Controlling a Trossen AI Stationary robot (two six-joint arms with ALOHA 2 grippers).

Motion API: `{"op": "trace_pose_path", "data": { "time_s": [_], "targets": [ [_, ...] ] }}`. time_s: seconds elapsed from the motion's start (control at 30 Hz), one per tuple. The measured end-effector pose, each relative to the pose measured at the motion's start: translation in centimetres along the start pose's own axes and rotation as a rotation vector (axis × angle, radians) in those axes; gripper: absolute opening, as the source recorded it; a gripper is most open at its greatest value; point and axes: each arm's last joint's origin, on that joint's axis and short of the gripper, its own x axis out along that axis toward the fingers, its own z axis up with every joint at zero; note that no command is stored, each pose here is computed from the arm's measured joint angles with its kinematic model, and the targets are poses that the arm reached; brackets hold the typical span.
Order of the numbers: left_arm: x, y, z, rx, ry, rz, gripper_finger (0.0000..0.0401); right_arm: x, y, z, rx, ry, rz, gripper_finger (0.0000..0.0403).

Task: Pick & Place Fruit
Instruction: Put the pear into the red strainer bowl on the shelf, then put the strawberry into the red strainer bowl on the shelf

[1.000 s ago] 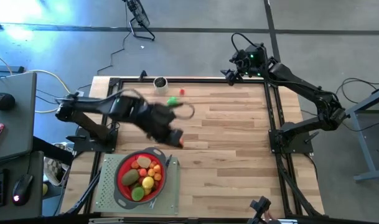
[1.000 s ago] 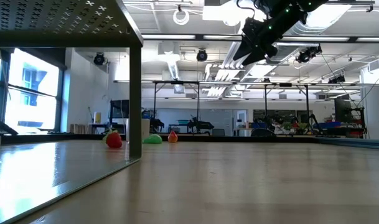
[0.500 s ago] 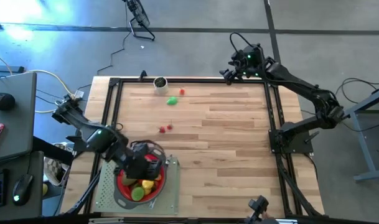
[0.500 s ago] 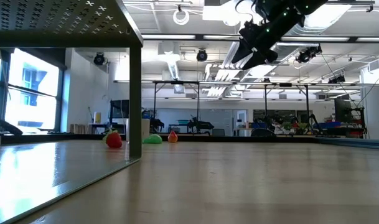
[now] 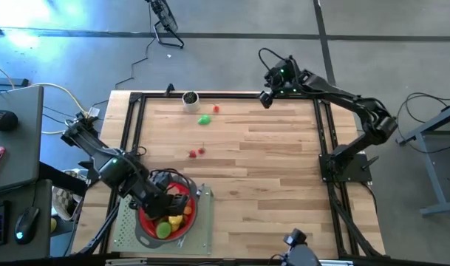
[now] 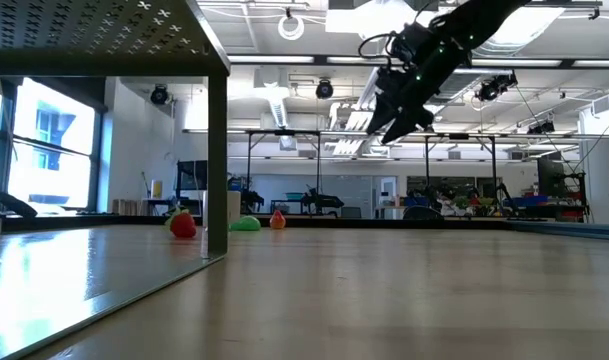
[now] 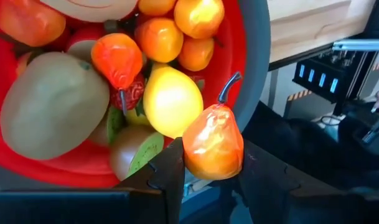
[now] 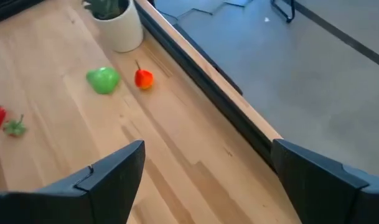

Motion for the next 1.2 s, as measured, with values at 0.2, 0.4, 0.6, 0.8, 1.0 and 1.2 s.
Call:
{"op": "trace_pose_path", "data": {
  "time_s": [0.2, 0.4, 0.6, 0.8, 1.0, 1.2],
  "targets": [
    [0.0, 0.1, 0.1, 0.029, -0.004, 0.010, 0.0127, -0.2, 0.0, 0.2, -0.025, -0.024, 0.001, 0.0341],
    [0.0, 0.1, 0.0, 0.029, 0.000, 0.011, 0.0128, -0.2, -0.3, 0.2, -0.021, -0.023, -0.006, 0.0341],
    [0.5, 0.0, 0.0, 0.063, -0.004, 0.022, 0.0171, -0.2, -0.3, 0.2, -0.029, -0.025, -0.005, 0.0341],
    [1.0, -0.2, -0.1, 0.063, -0.009, 0.036, 0.0231, -0.2, -0.3, 0.3, -0.035, -0.026, -0.006, 0.0341],
    [1.0, -0.2, 0.1, 0.083, -0.052, 0.015, 0.0243, -1.4, 0.1, 0.6, -0.057, -0.062, 0.039, 0.0341],
    [0.8, -0.5, 0.7, 0.135, -0.219, -0.059, 0.0244, -5.1, 1.0, 1.6, -0.088, -0.181, 0.097, 0.0341]
  ]
}}
